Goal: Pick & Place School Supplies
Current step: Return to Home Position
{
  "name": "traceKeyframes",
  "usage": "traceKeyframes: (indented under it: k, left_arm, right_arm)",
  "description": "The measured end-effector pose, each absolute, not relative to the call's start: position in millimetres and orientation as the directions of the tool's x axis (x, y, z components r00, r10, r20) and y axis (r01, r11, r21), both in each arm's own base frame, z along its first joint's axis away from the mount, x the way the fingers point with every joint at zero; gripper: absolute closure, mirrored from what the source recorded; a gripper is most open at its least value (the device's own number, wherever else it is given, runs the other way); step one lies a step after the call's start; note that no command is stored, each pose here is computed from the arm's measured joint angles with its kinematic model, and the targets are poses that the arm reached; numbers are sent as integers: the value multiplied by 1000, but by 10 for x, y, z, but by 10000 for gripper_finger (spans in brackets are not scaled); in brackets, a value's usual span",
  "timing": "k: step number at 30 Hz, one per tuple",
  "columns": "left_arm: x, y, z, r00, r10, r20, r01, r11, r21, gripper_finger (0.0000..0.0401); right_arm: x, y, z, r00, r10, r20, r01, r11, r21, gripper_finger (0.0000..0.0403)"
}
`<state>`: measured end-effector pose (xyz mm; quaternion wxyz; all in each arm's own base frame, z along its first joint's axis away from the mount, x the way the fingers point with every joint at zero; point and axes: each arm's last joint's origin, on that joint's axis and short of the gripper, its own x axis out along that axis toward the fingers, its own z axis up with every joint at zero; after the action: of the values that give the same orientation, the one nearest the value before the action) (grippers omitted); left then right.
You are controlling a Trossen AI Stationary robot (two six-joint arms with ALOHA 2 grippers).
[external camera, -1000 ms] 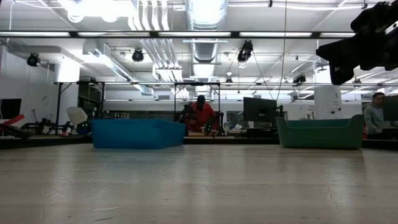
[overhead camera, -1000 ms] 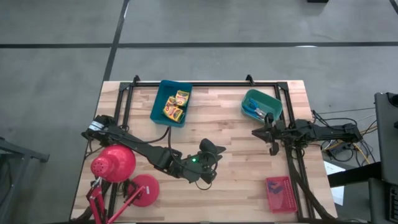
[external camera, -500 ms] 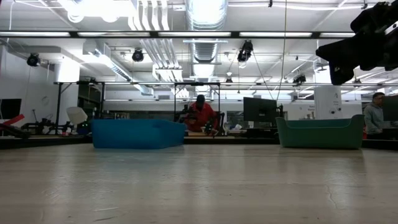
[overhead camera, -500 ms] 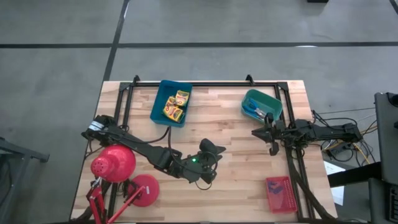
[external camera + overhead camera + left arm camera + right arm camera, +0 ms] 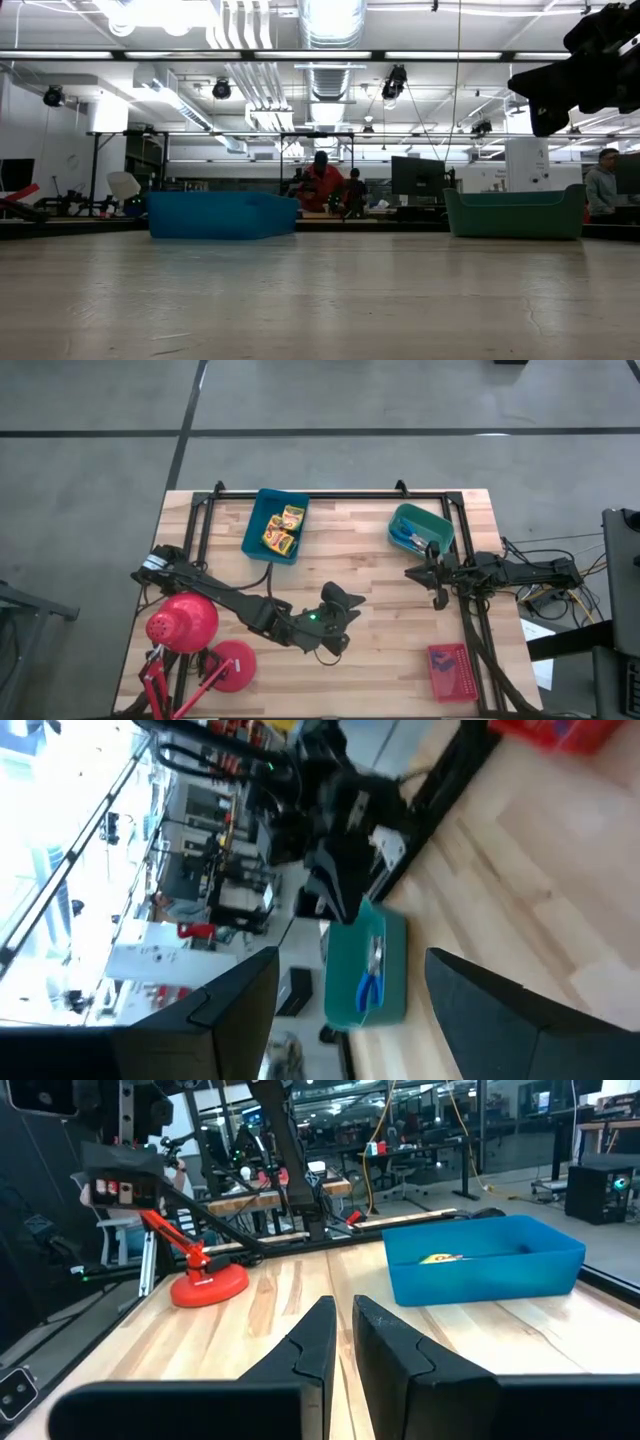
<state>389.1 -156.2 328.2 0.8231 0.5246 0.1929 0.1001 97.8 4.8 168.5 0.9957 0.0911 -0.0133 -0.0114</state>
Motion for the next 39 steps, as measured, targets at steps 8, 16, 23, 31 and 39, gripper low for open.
traceKeyframes:
  k: [8,16,23,31,39]
  left_arm:
    - [3899,-1615,3293,948,223,-228,82,521,850,145]
    - [3929,-1697,3273,963,-85,-255,239,709,664,145]
    - [3953,-1657,3252,932,-228,-283,348,781,518,145]
    - [3940,-1214,3455,679,-700,-224,732,620,283,145]
    - [3956,-764,3189,745,-606,-279,647,757,85,145]
  right_arm:
    - [979,48,1684,999,-25,24,20,983,182,364]
    - [979,48,1684,999,-25,24,20,983,182,364]
    - [978,48,1684,999,-25,24,20,983,182,364]
    - [978,49,1684,999,-25,24,20,983,182,364]
    - [978,48,1686,999,-25,24,20,983,182,364]
